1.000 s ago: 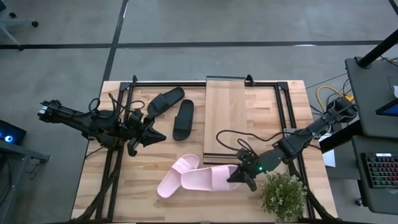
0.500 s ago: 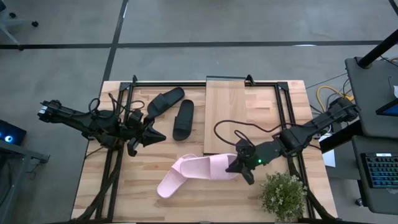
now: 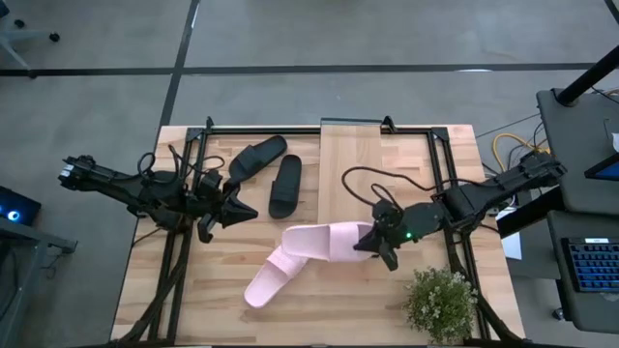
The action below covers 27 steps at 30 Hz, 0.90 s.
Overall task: Pick and place slides into the shelf
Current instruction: Put the bottom light pink slipper on the shelf
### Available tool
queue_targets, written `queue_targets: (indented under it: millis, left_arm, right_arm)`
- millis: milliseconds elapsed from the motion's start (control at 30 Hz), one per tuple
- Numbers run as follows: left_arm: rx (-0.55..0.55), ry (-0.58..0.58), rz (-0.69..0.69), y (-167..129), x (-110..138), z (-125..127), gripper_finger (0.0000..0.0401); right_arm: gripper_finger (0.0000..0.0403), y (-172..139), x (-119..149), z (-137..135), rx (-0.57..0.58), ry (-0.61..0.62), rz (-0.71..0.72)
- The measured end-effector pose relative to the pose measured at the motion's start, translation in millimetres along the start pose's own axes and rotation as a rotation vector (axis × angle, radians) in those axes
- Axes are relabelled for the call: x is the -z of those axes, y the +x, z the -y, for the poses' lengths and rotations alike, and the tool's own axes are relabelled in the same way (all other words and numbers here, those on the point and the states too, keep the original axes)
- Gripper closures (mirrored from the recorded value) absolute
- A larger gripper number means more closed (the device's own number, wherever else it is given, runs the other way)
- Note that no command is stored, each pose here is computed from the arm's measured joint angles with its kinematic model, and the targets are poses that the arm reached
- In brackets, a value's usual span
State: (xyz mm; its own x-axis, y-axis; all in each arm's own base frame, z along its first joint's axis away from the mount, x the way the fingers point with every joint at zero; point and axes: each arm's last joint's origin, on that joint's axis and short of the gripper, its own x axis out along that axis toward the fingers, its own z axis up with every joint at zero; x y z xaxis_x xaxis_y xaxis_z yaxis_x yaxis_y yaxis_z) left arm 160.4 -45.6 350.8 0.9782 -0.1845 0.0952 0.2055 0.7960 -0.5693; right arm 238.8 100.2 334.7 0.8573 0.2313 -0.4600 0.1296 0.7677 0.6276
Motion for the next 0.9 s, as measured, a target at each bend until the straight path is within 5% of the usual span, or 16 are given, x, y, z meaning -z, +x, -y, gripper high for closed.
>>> queue_targets:
  millis: [900]
  left_arm:
    - [0.002, 0.002, 0.002, -0.8, -0.5, 0.2, 0.0401]
  right_arm:
    - [0.0394, -27.0, 7.9, 51.9, 0.070, 0.081, 0.036]
